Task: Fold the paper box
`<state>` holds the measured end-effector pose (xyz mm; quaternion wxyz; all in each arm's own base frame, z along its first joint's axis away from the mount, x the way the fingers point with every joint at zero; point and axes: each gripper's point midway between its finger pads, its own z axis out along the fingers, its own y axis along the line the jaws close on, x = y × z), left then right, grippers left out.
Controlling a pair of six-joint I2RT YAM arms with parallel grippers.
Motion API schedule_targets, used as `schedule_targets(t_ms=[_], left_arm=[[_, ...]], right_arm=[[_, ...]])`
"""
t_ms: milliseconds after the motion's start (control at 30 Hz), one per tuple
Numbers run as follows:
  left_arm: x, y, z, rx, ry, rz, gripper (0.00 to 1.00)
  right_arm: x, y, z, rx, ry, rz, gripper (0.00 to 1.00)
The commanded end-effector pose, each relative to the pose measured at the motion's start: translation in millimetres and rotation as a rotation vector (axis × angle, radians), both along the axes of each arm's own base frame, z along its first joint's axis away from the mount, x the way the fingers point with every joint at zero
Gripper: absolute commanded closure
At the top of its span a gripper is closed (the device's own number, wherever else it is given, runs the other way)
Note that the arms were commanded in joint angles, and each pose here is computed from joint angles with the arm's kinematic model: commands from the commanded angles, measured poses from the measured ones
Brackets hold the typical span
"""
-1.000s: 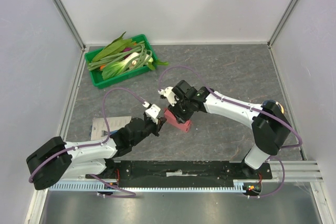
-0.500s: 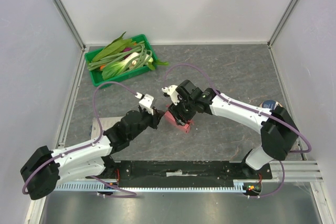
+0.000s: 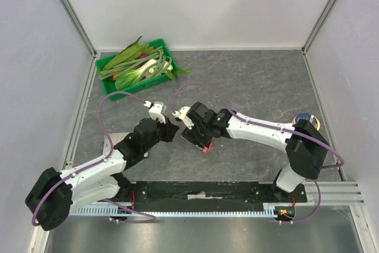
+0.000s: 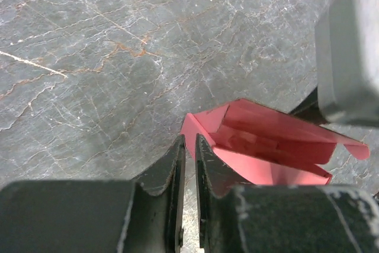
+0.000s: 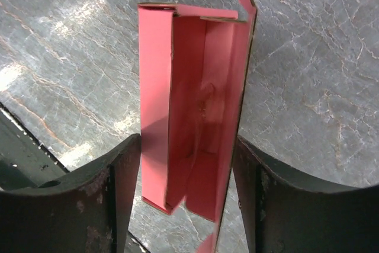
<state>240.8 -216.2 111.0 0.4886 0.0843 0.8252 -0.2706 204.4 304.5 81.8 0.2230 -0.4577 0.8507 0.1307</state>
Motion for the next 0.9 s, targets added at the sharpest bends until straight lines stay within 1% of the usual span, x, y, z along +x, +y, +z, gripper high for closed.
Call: schedule_targets(t_ms=[0, 100, 133, 200, 233, 300, 333, 400, 433, 467, 500, 533, 567, 633, 667, 700, 733, 800, 833, 867], left_arm=[[8, -3, 27, -0.120, -0.004, 0.013, 0.81], [10, 0, 29, -0.140, -0.009, 0.004, 0.79], [11, 1, 31, -0.145, -0.013, 0.005, 0.78], [9, 0, 30, -0.156, -0.005, -0.020, 0.78], [9, 0, 29, -0.158, -0.003, -0.024, 0.78], [8, -2, 27, -0.160, 0.001, -0.044, 0.77], [7, -4, 26, -0.163, 0.004, -0.062, 0.77], [7, -8, 26, -0.158, -0.005, -0.097, 0.75], [5, -16, 35, -0.176, -0.028, -0.146, 0.72], [4, -21, 30, -0.162, -0.025, -0.181, 0.69], [4, -24, 31, -0.144, -0.047, -0.216, 0.68], [4, -30, 35, -0.140, -0.056, -0.255, 0.68], [6, -31, 29, -0.116, -0.047, -0.267, 0.65], [11, -34, 34, -0.072, -0.085, -0.295, 0.64], [12, -34, 32, -0.054, -0.086, -0.304, 0.64], [12, -34, 33, -0.033, -0.108, -0.321, 0.64], [13, -37, 39, -0.033, -0.126, -0.343, 0.64], [15, -37, 42, -0.017, -0.149, -0.350, 0.61], [15, -39, 47, -0.012, -0.167, -0.367, 0.59], [16, -39, 48, -0.003, -0.176, -0.373, 0.47]], right_arm=[[14, 4, 4, -0.029, -0.101, -0.053, 0.34], [17, 2, 5, -0.038, -0.125, -0.063, 0.49], [18, 1, 6, -0.040, -0.129, -0.062, 0.56], [18, -3, 7, -0.049, -0.142, -0.060, 0.61], [18, -2, 9, -0.046, -0.146, -0.054, 0.67], [20, -3, 12, -0.042, -0.161, -0.054, 0.69], [21, -4, 14, -0.042, -0.166, -0.055, 0.74], [20, -3, 16, -0.037, -0.168, -0.035, 0.78], [19, -4, 14, -0.042, -0.166, -0.030, 0.83], [19, -4, 13, -0.045, -0.160, -0.022, 0.86], [16, -2, 11, -0.035, -0.136, 0.010, 0.87], [16, -2, 10, -0.033, -0.128, 0.022, 0.90], [16, -1, 10, -0.024, -0.121, 0.031, 0.93], [18, -7, 5, -0.015, -0.078, 0.038, 0.97], [17, -7, 3, -0.007, -0.060, 0.067, 0.98], [21, -13, 0, -0.002, -0.035, 0.065, 0.99], [16, -10, 0, 0.029, 0.004, 0.098, 1.00], [20, -11, -1, 0.059, 0.052, 0.100, 1.00], [16, -8, -2, 0.081, 0.084, 0.122, 1.00], [15, -9, -3, 0.083, 0.107, 0.129, 1.00]])
